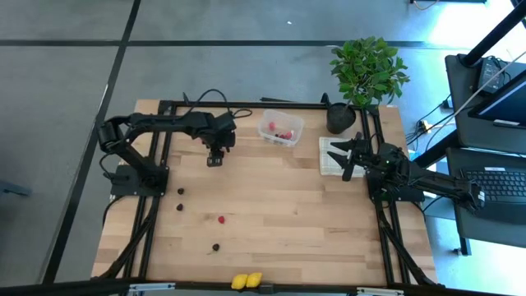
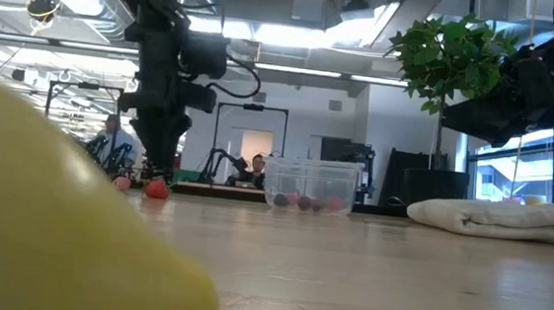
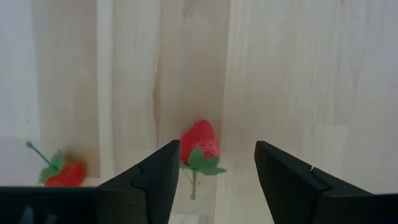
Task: Pick and placing Produce into tupperware
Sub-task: Put the bottom strawberry into the transparent container
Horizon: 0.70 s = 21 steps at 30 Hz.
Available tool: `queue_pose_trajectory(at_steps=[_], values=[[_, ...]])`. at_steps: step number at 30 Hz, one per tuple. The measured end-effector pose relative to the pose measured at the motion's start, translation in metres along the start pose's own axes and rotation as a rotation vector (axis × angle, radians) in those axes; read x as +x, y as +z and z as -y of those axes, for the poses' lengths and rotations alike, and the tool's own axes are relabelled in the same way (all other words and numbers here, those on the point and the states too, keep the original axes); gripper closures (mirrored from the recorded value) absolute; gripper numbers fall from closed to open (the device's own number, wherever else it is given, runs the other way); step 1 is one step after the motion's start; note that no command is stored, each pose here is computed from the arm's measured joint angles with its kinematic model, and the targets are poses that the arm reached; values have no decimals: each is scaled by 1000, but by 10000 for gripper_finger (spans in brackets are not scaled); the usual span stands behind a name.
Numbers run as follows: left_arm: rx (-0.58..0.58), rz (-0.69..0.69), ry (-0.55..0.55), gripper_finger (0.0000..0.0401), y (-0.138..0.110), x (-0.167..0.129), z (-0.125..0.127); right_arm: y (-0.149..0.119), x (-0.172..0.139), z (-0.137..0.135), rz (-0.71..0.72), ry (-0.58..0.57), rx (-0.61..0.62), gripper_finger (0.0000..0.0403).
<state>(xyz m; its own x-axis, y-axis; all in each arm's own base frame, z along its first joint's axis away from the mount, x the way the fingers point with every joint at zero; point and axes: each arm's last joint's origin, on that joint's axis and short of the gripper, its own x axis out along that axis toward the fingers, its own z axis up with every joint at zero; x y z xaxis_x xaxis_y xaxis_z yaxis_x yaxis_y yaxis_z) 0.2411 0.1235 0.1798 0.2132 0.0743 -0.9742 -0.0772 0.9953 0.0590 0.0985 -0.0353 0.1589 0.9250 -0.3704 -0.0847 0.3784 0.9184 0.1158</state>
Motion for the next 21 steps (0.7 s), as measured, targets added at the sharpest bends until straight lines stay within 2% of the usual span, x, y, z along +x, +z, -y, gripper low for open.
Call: queue_pose_trajectory(at_steps=[21], values=[[-3,17,57,206,-14,23,4,0,0,0,0,0,1,208]])
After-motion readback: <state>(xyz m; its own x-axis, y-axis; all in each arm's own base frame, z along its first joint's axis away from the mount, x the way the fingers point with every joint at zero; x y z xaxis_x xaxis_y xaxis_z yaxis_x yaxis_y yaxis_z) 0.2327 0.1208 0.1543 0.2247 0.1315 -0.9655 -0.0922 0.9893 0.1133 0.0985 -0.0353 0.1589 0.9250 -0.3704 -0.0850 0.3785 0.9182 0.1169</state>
